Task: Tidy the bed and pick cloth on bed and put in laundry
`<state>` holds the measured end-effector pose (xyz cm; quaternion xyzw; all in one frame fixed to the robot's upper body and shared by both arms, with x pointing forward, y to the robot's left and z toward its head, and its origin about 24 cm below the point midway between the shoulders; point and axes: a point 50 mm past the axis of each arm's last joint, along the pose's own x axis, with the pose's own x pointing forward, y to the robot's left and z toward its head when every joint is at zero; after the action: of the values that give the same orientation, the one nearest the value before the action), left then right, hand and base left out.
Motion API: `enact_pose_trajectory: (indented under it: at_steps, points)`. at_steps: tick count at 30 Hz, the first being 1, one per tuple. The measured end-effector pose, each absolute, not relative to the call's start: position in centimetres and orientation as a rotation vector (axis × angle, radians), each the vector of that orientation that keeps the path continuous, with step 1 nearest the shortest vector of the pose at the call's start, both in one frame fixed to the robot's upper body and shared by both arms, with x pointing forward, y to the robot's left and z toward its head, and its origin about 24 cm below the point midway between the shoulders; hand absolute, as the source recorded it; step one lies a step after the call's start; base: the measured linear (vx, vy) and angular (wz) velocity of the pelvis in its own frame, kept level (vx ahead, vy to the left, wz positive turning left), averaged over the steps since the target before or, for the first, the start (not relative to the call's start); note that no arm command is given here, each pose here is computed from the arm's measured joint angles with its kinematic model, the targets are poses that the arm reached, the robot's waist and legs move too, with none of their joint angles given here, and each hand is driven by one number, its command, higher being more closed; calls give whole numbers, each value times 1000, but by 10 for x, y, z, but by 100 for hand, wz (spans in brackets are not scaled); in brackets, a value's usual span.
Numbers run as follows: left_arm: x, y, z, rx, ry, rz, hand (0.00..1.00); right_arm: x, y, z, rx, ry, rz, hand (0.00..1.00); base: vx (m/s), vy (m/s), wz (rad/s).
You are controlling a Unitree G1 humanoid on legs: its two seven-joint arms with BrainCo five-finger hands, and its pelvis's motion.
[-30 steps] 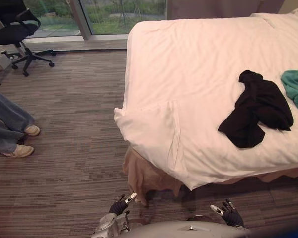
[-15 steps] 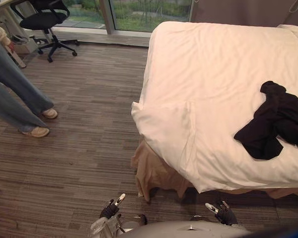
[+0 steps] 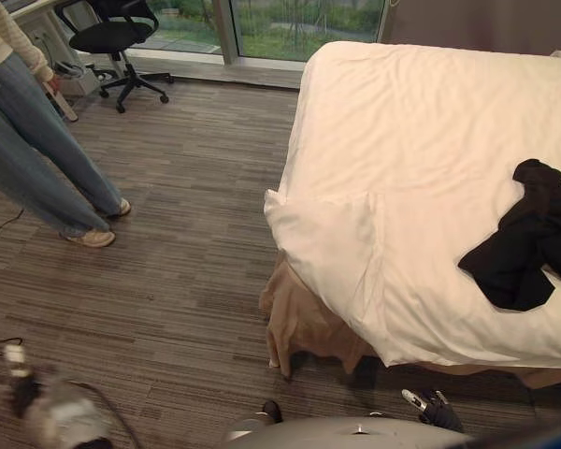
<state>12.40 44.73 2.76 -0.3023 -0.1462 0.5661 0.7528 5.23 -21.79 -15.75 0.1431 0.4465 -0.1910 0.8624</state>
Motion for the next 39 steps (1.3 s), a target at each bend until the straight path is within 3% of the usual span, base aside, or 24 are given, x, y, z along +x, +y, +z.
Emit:
enact_pose_trajectory:
  at_steps: [2, 6, 11, 15, 21, 24, 34, 39]
  points:
    - [144, 456, 57, -562, -371, 1153, 0, 49, -218, -158, 303, 939, -408, 0, 156, 15, -3]
    - [207, 438, 129, -86, -393, 875, 0, 45, -220, -156, 316, 911, -445, 0, 125, -11, -6]
    - [277, 345, 182, 531, -465, 457, 0, 50, -223, -153, 315, 874, -456, 0, 74, -67, -22]
    - [300, 286, 180, 762, -488, 196, 0, 51, -227, -152, 316, 862, -471, 0, 37, -89, -27]
    - [320, 207, 139, 941, -357, -246, 0, 46, -229, -152, 321, 882, -484, 0, 44, -108, -7]
    - [320, 187, 114, 969, -239, -388, 0, 45, -233, -152, 326, 878, -505, 0, 63, -112, 0]
    - [315, 167, 59, 994, 5, -504, 0, 41, -234, -153, 305, 920, -479, 0, 31, -82, -10]
    - [307, 144, 41, 1000, 37, -584, 0, 61, -236, -149, 265, 919, -409, 0, -11, -48, 3]
